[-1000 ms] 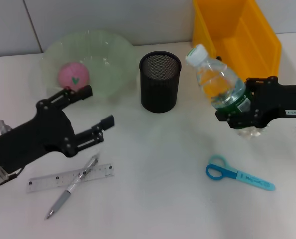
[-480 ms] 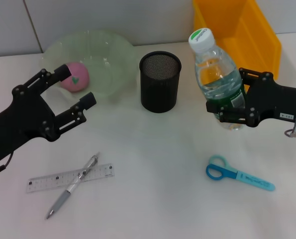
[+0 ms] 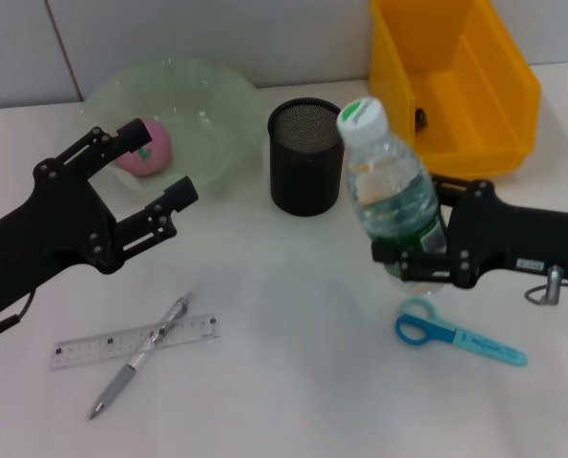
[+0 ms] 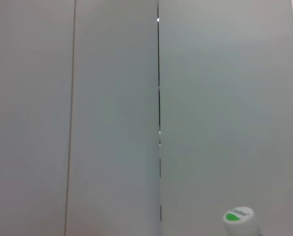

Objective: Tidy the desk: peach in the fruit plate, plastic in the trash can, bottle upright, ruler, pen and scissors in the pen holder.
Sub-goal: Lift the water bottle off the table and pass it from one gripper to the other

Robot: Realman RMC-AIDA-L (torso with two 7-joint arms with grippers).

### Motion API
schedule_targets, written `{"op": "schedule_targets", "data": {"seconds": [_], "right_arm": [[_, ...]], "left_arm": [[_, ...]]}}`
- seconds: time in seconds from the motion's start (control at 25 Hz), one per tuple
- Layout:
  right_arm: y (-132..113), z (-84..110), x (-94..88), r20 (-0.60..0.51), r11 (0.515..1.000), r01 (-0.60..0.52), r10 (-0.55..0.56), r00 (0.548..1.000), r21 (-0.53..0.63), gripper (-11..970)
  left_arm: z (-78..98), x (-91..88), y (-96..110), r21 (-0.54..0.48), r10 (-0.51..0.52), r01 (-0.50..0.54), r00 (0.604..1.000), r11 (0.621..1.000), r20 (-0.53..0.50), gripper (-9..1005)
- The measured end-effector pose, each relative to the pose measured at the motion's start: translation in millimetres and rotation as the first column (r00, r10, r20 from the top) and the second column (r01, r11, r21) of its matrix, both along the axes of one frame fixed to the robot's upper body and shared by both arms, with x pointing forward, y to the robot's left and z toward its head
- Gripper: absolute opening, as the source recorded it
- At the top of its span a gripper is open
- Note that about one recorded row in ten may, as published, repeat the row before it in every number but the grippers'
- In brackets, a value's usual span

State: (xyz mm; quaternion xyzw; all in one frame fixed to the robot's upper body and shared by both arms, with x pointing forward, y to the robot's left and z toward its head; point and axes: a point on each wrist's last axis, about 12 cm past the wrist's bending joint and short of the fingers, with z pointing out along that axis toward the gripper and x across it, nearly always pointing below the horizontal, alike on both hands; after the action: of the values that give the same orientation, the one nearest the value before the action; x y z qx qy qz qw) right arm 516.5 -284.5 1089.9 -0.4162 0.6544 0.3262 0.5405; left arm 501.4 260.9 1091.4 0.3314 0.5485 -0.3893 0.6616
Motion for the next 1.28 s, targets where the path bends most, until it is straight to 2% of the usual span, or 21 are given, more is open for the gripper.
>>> {"op": "schedule_targets", "data": {"seconds": [0.32, 0.64, 1.28], "right_arm": [[12, -7.1, 0.9, 0.023, 0.996, -0.081, 0.082, 0.996, -0.03, 791], [23, -13.9, 2.1, 0.04, 0.993, -0.118, 0.119, 0.992, -0.024, 793], [42, -6.6, 9.0, 0.103, 0.983, -0.169, 0.161, 0.982, 0.073, 797]], "left_arm": [[0.0, 1.3, -11, -0.044, -0.075, 0.074, 0.997, 0.996, -0.016, 793], [-0.2, 0.2, -14, -0.069, -0.096, 0.093, 0.995, 0.993, -0.031, 793], [-6.5, -9.4, -14, -0.12, -0.085, 0.084, 0.996, 0.989, -0.003, 793]]}}
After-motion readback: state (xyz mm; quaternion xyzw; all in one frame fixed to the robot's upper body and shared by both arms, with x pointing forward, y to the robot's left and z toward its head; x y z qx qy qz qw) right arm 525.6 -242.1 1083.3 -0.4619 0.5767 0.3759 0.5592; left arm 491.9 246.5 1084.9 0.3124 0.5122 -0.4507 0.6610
